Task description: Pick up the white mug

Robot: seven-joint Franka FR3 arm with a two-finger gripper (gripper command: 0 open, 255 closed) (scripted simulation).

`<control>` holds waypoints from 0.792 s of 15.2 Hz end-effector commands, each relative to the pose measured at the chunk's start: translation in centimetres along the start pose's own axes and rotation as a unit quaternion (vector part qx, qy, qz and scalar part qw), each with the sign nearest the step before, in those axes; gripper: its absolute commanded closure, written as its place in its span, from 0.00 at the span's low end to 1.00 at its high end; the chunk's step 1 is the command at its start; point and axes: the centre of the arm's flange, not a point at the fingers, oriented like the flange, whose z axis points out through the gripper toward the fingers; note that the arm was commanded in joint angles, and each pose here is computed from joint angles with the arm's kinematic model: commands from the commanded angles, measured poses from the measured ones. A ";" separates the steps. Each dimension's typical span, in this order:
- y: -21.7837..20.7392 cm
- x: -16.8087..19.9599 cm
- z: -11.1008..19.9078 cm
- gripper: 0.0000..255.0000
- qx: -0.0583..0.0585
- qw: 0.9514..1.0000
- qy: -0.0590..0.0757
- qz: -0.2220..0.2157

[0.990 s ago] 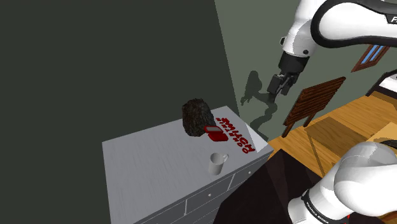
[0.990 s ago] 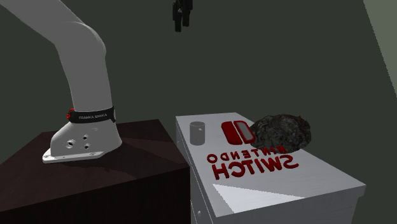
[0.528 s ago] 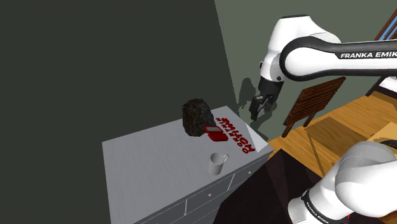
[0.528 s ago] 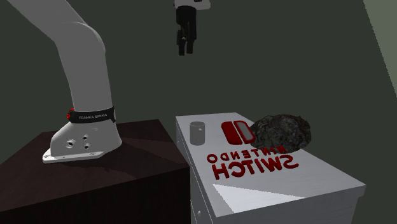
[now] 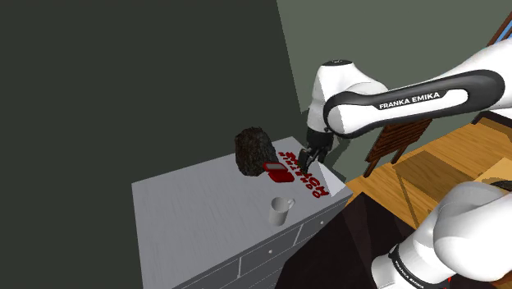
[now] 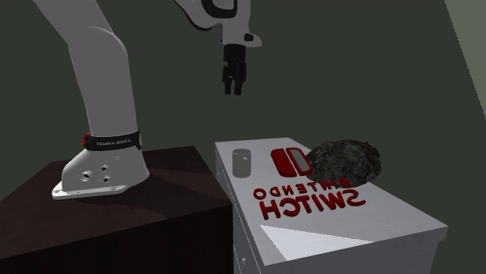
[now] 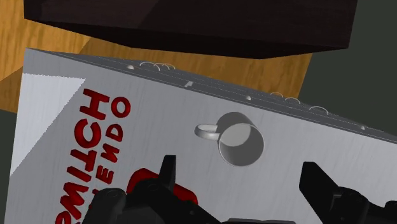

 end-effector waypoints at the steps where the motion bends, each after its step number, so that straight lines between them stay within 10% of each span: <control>1: -0.9 0.9 2.5 0.00 -0.001 1.000 -0.004 -0.003; 12: -6.0 6.0 15.4 0.00 -0.005 0.999 -0.028 -0.019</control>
